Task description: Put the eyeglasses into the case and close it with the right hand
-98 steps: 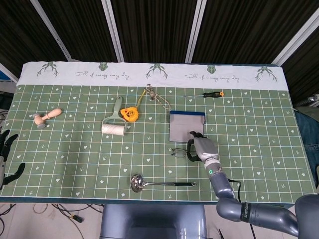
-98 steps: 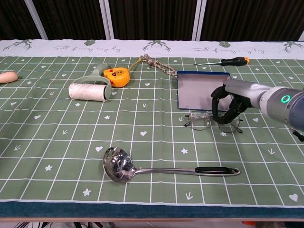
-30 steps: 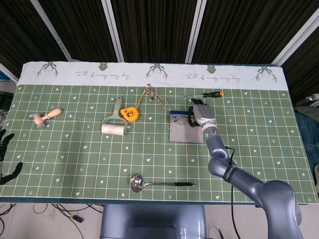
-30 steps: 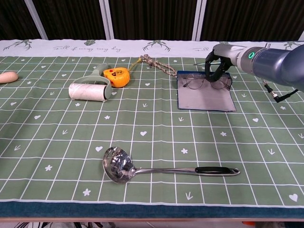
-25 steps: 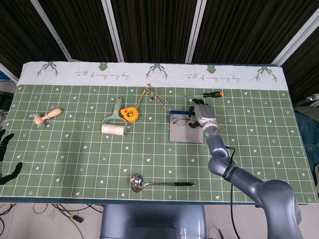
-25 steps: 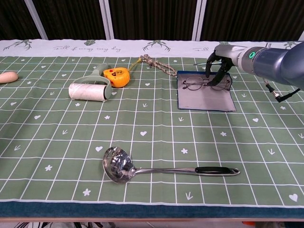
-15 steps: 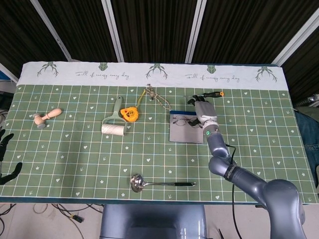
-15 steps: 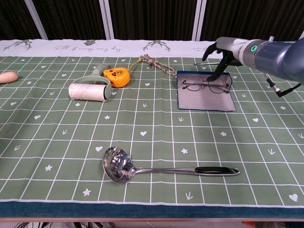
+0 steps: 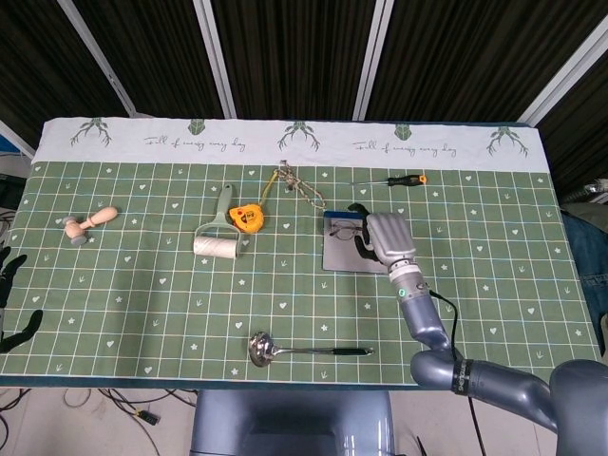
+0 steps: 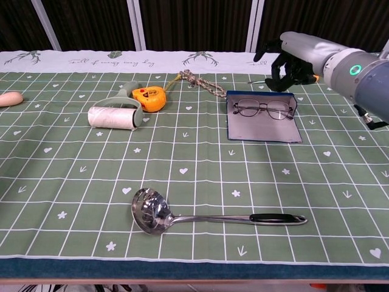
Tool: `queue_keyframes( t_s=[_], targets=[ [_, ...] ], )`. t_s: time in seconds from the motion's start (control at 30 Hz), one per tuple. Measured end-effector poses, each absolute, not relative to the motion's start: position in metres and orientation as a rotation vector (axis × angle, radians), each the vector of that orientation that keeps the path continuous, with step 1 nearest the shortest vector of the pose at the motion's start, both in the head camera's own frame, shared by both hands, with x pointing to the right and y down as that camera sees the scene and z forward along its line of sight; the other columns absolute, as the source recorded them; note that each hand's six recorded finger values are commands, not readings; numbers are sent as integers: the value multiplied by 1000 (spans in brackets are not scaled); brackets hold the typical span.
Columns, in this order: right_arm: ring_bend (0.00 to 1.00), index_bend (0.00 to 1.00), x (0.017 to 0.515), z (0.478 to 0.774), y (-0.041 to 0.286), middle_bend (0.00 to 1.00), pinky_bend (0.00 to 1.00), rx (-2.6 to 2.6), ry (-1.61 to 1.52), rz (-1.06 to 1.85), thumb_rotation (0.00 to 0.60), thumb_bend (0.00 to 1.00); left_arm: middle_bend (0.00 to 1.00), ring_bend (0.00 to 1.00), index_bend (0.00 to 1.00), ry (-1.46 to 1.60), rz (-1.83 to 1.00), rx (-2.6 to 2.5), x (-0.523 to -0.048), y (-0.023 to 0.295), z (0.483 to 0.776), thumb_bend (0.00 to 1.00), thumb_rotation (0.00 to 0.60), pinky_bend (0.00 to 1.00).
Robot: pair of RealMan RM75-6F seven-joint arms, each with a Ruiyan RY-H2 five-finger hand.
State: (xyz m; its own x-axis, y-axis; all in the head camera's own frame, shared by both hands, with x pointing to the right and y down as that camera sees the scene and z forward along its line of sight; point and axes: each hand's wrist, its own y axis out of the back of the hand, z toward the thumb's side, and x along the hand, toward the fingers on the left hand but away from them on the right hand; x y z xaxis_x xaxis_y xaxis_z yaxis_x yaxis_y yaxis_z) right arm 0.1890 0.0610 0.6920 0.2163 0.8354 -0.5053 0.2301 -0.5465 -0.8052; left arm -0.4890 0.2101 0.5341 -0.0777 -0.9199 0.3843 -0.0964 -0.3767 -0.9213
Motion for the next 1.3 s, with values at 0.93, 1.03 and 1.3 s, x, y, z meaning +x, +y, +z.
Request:
queue_keyframes(
  t_s=[0.93, 1.03, 1.3],
  targets=[
    [967, 123, 206, 743, 96, 845, 1000, -1991, -726, 1712, 600, 677, 0, 0, 84, 1130, -1533, -1511, -490, 210, 534, 317, 600, 0],
    [967, 120, 207, 746, 95, 845, 1000, -1985, -731, 1720, 600, 679, 0, 0, 84, 1131, -1534, -1511, -490, 210, 535, 318, 600, 0],
    [967, 120, 208, 754, 88, 845, 1000, -1974, -752, 1747, 600, 680, 0, 0, 84, 1133, -1537, -1511, -490, 209, 535, 318, 600, 0]
  ],
)
